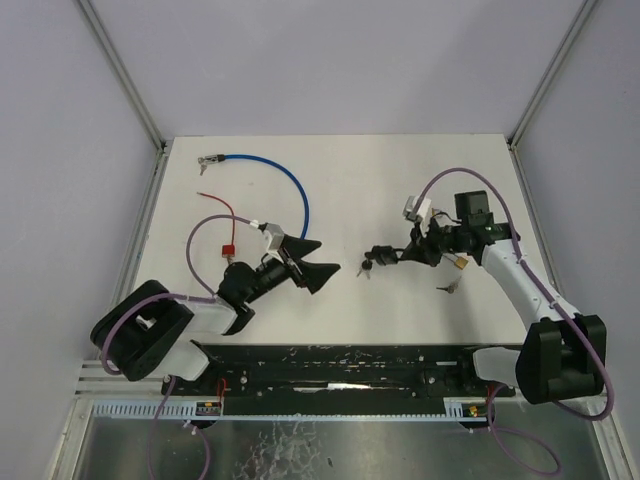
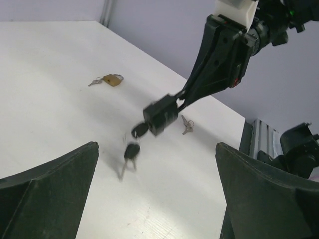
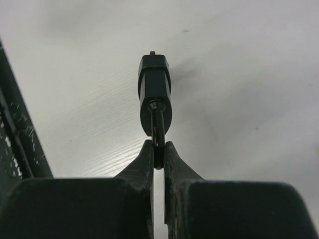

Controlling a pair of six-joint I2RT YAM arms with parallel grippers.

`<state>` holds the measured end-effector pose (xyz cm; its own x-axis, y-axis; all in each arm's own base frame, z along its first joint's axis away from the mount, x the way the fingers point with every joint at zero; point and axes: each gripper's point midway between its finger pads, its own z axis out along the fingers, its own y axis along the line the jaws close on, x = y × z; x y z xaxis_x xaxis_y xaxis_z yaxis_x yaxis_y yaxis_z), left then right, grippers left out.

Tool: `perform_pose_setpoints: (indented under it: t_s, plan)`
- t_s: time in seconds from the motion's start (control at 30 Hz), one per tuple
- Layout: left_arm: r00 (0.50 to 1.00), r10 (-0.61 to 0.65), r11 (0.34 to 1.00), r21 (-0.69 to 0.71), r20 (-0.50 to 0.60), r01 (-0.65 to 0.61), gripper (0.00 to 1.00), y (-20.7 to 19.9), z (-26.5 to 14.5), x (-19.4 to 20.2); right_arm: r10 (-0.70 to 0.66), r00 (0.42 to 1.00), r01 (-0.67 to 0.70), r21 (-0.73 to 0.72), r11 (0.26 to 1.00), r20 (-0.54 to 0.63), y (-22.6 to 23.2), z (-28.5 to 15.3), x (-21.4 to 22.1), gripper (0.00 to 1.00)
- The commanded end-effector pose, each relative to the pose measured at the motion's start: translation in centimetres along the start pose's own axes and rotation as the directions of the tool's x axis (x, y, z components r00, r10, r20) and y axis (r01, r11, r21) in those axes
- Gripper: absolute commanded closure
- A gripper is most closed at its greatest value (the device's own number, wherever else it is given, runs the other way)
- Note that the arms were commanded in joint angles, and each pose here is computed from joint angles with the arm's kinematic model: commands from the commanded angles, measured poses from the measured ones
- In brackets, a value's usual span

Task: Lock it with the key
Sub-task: Place the lock at the center of the board.

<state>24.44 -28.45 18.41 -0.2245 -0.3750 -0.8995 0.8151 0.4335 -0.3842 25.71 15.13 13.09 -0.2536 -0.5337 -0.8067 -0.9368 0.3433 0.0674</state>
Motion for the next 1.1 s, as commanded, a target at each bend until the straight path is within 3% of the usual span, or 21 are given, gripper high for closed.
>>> perform_pose_setpoints:
  t_s: [0.0, 0.17, 0.3, 0.4, 0.67, 0.8, 0.93, 1.07]
  plan:
    - [0.992, -0.117, 0.984, -0.138, -0.039, 0.111, 0.00, 2.5, -0.6, 0.3, 0.049, 0.976, -0.089, 0.183, 0.979, 0.213, -4.9, -3.6, -5.4, 1.00]
    - [0.988, -0.153, 0.962, -0.232, -0.029, 0.143, 0.00, 4.4, -1.5, -0.1, 0.094, 0.947, -0.213, 0.382, 0.899, 0.308, -9.5, -7.2, -5.2, 1.00]
    - [0.985, -0.170, 0.953, -0.260, -0.025, 0.158, 0.00, 5.2, -2.0, 0.0, 0.102, 0.923, -0.310, 0.561, 0.768, 0.370, -12.7, -10.3, -4.3, 1.00]
    - [0.979, -0.201, 0.943, -0.277, -0.022, 0.187, 0.00, 5.8, -2.2, 0.2, 0.135, 0.889, -0.405, 0.615, 0.677, 0.437, -14.5, -12.5, -4.0, 1.00]
    - [0.936, -0.346, 0.898, -0.312, -0.066, 0.309, 0.00, 8.1, -2.4, 1.7, 0.248, 0.807, -0.580, 0.641, 0.503, 0.536, -19.0, -15.0, -1.9, 1.00]
    - [0.933, -0.355, 0.878, -0.365, -0.062, 0.310, 0.00, 9.3, -3.0, 2.2, 0.287, 0.780, -0.623, 0.647, 0.440, 0.556, -21.0, -14.8, -0.1, 1.00]
    - [0.947, -0.302, 0.817, -0.542, -0.112, 0.196, 0.00, 11.5, -4.3, 2.4, 0.328, 0.737, -0.674, 0.611, 0.415, 0.591, -22.3, -14.0, 0.6, 1.00]
    - [0.986, -0.141, 0.792, -0.607, -0.089, 0.058, 0.00, 10.5, -5.7, -1.3, 0.402, 0.683, -0.730, 0.553, 0.401, 0.610, -23.2, -12.8, 1.6, 1.00]
